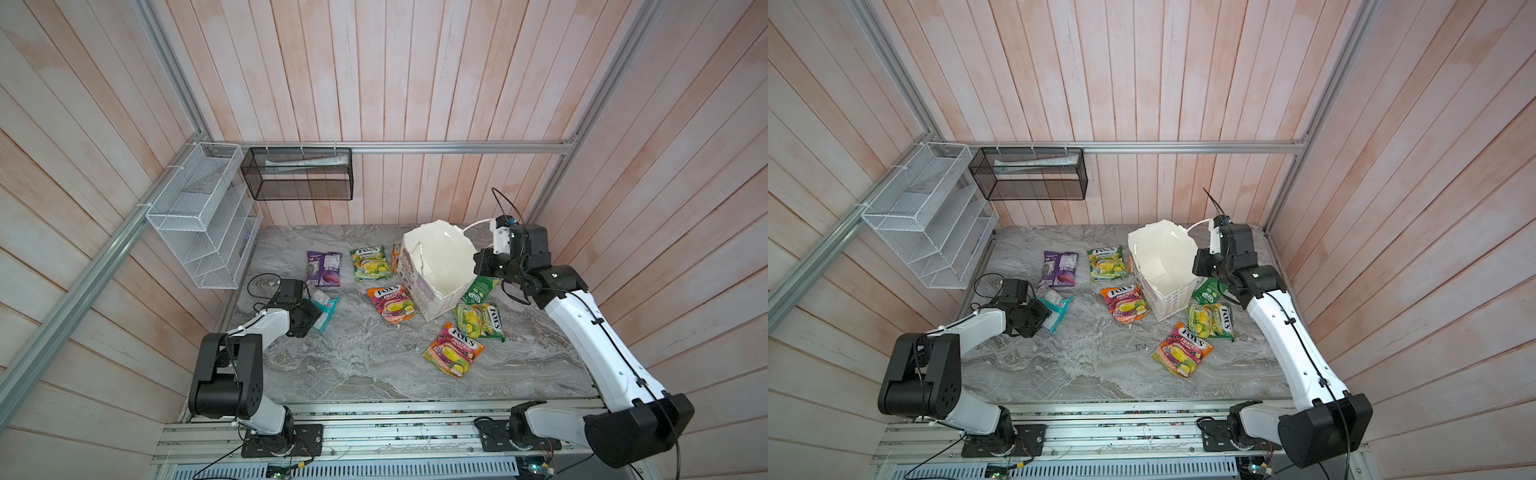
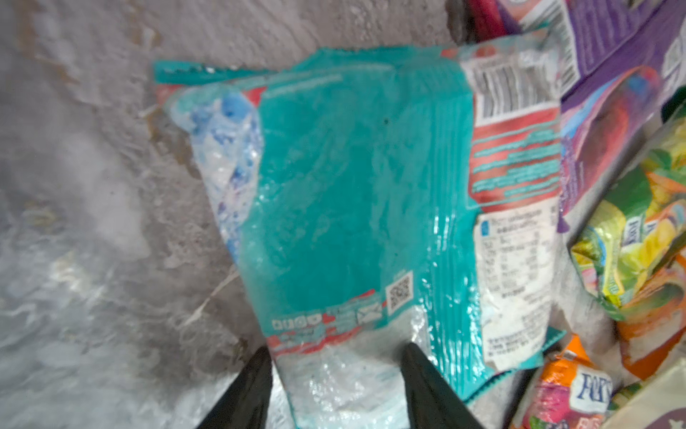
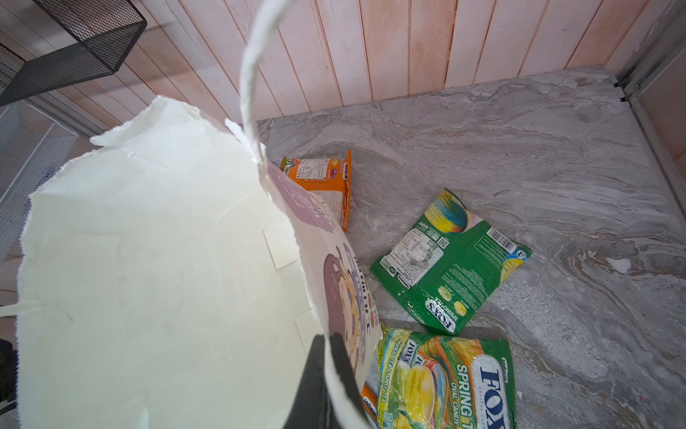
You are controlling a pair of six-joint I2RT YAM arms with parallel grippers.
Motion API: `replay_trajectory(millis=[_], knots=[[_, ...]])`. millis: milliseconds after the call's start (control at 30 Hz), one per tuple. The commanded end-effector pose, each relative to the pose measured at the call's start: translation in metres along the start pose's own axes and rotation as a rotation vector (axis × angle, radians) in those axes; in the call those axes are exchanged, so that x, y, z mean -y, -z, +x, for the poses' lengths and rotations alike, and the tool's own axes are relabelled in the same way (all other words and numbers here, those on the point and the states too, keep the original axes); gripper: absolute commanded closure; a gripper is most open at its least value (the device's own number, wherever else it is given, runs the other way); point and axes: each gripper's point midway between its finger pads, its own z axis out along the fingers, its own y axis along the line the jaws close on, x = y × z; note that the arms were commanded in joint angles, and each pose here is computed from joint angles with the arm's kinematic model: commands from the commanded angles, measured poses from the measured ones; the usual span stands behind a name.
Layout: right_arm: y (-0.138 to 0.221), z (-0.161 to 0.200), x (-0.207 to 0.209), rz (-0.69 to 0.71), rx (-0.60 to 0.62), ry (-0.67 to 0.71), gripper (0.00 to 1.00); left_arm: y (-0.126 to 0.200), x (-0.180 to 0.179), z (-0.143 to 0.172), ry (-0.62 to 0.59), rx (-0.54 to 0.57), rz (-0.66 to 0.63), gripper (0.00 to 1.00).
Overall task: Place the snacks into the paper bag
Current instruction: Pick up the snack from the middle-left of the table.
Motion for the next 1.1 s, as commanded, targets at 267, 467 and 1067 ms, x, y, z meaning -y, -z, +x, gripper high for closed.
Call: replay_trajectory(millis=[267,467,1067], knots=[[0.006,-0.005,-0.004,-0.027,0.029,-0.015,1.00,-0.004,0.014,-0.001,-0.016,-0.022,0.065,0.89],[0.006,-0.007,-0.006,-0.033,0.035,-0.034,1.00,0.018,0.054,-0.004,-0.029,-0.056,0.208,1.00],[0.008,-0.015,-0.001,0.000,0.073,-0.088,1.00,0.219,0.232,-0.029,-0.547,0.182,0.618,1.00]])
